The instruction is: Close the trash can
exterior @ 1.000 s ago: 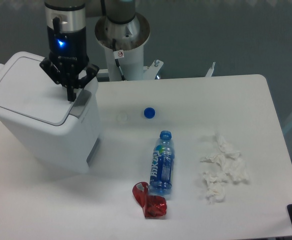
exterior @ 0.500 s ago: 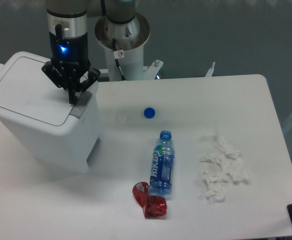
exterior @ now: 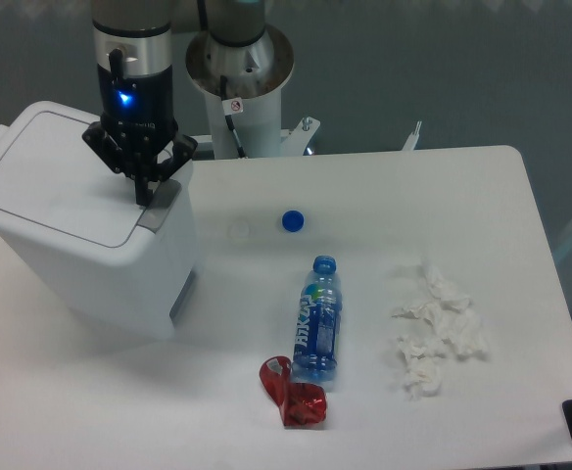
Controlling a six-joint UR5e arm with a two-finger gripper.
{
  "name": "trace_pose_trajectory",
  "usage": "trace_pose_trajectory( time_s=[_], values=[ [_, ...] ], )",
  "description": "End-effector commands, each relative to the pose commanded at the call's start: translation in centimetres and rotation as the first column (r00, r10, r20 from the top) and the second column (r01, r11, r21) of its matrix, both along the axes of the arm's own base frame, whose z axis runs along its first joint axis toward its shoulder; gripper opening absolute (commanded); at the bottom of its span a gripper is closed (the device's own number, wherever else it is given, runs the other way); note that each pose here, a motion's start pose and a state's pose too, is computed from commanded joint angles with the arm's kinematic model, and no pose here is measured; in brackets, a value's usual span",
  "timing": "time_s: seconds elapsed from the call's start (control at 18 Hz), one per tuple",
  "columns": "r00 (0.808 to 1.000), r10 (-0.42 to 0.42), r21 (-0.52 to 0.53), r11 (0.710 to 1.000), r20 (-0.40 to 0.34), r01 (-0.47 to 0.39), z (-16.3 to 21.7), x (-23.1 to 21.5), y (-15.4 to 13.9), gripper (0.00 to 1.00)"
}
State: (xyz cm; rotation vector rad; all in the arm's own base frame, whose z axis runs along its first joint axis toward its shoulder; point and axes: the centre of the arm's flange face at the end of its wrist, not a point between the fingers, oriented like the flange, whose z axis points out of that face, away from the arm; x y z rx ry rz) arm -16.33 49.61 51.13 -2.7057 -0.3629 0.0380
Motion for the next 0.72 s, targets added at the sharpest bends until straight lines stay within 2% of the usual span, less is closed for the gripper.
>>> trace_pose_trajectory(
  time_s=[0.17, 0.44, 0.56, 0.61, 0.67, 0.72],
  values=[
    [1.0, 0.001, 0.014, 1.0, -0.007, -0.001, 0.6, 0.0, 0.0, 0.3],
    [1.0, -0.001, 0.031, 1.0, -0.009, 0.001, 1.4, 0.2, -0.2, 0.5],
    [1.0, 0.004, 0.033, 0.999, -0.012, -0.004, 1.5, -0.2, -0.3, 0.68],
    [1.0, 0.023, 0.034, 0.999, -0.015, -0.023, 1.6, -1.1, -0.6, 0.89],
    [0.999, 0.045, 0.037, 0.998, -0.019, -0.045, 1.8, -2.2, -0.9, 1.0],
    [0.998, 0.066, 0.034, 0.997, -0.02, -0.066, 1.7, -3.3, -1.2, 1.0]
  ],
)
